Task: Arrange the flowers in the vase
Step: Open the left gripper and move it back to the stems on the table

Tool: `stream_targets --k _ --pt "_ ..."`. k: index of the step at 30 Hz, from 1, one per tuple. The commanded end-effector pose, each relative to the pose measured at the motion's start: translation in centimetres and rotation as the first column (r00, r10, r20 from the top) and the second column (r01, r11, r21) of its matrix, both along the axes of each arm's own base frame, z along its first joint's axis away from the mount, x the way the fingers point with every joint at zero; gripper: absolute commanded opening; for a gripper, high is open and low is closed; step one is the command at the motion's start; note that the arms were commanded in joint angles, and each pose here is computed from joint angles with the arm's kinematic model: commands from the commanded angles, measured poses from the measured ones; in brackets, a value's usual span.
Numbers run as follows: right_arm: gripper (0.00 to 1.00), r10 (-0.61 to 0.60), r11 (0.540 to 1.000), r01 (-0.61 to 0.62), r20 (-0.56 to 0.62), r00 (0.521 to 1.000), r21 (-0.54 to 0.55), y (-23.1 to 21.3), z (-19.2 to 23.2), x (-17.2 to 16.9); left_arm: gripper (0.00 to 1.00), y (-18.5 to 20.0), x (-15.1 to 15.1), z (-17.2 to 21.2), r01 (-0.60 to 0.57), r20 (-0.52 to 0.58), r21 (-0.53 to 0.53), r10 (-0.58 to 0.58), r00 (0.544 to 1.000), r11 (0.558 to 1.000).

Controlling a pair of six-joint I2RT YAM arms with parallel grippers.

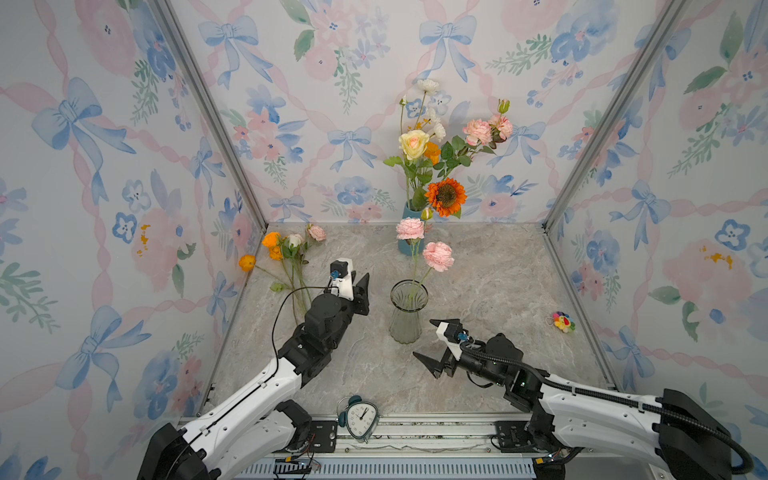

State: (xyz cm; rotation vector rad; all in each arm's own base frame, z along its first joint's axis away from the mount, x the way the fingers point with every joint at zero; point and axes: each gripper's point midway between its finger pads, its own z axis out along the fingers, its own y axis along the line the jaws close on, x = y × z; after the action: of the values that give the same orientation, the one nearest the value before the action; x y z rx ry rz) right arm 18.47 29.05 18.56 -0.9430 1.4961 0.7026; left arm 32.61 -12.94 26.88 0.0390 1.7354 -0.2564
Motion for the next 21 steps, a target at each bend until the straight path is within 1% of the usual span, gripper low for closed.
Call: stream_targets --k 1,3,6,8,9,10,13,14,16,18,21 --pt "0.97 0.06 0.998 -0.06 -0.004 0.998 -0.007 1.1 0.3 -0.7 0.41 5.7 0.1 -5.9 -0.193 -0.263 0.092 0.211 0.942 0.977" --pt "0.97 0.081 0.997 -0.081 -0.006 0.997 -0.011 1.6 0.2 -1.0 0.41 8.4 0.5 -8.5 -0.254 -0.357 0.113 0.278 0.892 0.961" --pt "0.97 0.106 0.994 -0.106 -0.001 0.994 -0.013 1.9 0.2 -1.6 0.39 10.7 1.1 -11.6 -0.289 -0.47 0.055 0.28 0.837 0.956" --pt "0.97 0.127 0.992 -0.127 0.005 0.992 -0.012 2.2 0.3 -2.0 0.36 11.9 1.5 -12.9 -0.325 -0.517 0.021 0.288 0.806 0.946" --pt "0.97 0.145 0.989 -0.145 0.006 0.989 -0.013 2.4 0.3 -2.3 0.36 12.5 1.6 -13.7 -0.339 -0.54 0.025 0.298 0.787 0.94" --pt "0.97 0.159 0.987 -0.159 0.009 0.987 -0.014 2.5 0.3 -2.6 0.35 12.9 2.5 -12.8 -0.349 -0.527 0.022 0.307 0.792 0.937" --pt "0.97 0.201 0.979 -0.202 -0.006 0.979 -0.027 3.2 0.0 -3.2 0.36 14.7 3.9 -13.7 -0.371 -0.547 0.086 0.355 0.758 0.925" --pt "0.97 0.211 0.977 -0.211 -0.013 0.977 -0.032 3.4 -0.1 -3.3 0.36 15.4 4.3 -14.2 -0.376 -0.563 0.089 0.358 0.745 0.922" --pt "0.97 0.22 0.975 -0.221 -0.017 0.975 -0.034 3.6 -0.1 -3.4 0.36 16.4 5.1 -15.2 -0.386 -0.6 0.062 0.343 0.722 0.92" --pt "0.97 0.216 0.976 -0.217 -0.014 0.976 -0.032 3.5 -0.1 -3.3 0.33 17.0 6.1 -16.4 -0.396 -0.641 0.012 0.311 0.702 0.918" --pt "0.97 0.21 0.977 -0.21 -0.014 0.978 -0.04 3.5 -0.3 -3.2 0.31 17.2 7.6 -17.0 -0.408 -0.65 0.018 0.321 0.689 0.913"
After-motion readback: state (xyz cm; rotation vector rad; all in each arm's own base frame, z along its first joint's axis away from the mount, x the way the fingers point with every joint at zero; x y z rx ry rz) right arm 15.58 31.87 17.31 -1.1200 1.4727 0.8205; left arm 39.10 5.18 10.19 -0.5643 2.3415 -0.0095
